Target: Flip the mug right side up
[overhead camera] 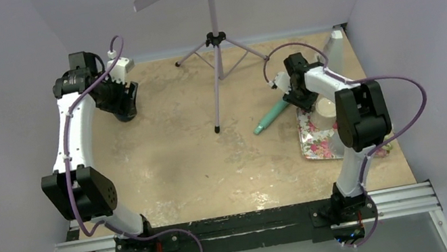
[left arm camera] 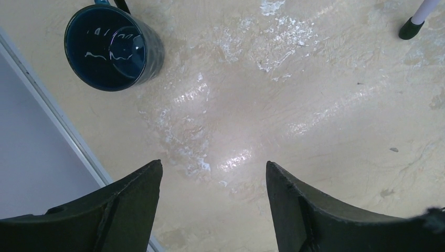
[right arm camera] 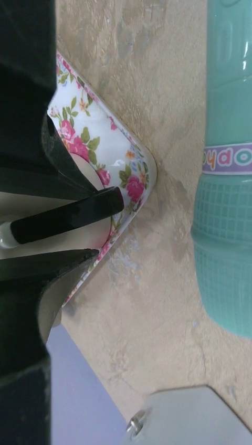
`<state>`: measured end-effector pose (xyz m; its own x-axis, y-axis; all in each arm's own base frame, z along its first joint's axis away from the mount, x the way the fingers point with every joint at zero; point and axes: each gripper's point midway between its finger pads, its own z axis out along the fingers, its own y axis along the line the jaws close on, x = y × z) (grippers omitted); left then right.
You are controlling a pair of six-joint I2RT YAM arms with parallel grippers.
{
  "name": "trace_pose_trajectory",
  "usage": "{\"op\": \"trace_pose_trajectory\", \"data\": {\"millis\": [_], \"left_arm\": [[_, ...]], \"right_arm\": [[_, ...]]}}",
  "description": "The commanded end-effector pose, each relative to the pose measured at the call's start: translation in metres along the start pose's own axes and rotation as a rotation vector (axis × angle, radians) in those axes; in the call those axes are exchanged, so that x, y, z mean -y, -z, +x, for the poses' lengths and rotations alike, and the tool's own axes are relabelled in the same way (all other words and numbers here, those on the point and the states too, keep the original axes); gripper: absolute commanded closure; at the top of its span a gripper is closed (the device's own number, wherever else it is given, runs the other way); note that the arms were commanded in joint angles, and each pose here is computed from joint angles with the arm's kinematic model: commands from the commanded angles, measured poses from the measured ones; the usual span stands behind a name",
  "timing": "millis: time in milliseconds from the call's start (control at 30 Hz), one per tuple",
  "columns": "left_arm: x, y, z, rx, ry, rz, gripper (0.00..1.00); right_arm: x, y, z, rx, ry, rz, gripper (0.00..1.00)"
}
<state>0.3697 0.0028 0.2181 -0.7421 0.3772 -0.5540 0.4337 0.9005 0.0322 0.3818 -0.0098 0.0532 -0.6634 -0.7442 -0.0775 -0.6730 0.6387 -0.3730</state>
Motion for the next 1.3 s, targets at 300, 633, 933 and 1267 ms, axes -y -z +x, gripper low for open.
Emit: {"op": "trace_pose_trajectory", "data": {"millis": [300, 633, 933, 1267], "left_arm": [[0.009, 0.020, -0.014, 0.054, 0.009, 0.032, 0.24], [0.092, 0.060, -0.051, 0.186, 0.101, 0.425, 0.20], [0.188, 0.146, -0.092, 0.386, 0.053, 0.926, 0.18], [0.263, 0.168, -0.107, 0.335, 0.035, 1.202, 0.16]], "right_arm": [[0.001, 0.026, -0.017, 0.105, 0.020, -0.062, 1.00], [0.028, 0.156, -0.050, 0.448, -0.113, 0.053, 1.00], [-0.022, 0.360, -0.137, 1.316, -0.382, -0.095, 1.00], [-0.105, 0.460, -0.190, 1.790, -0.507, -0.585, 1.00]]}}
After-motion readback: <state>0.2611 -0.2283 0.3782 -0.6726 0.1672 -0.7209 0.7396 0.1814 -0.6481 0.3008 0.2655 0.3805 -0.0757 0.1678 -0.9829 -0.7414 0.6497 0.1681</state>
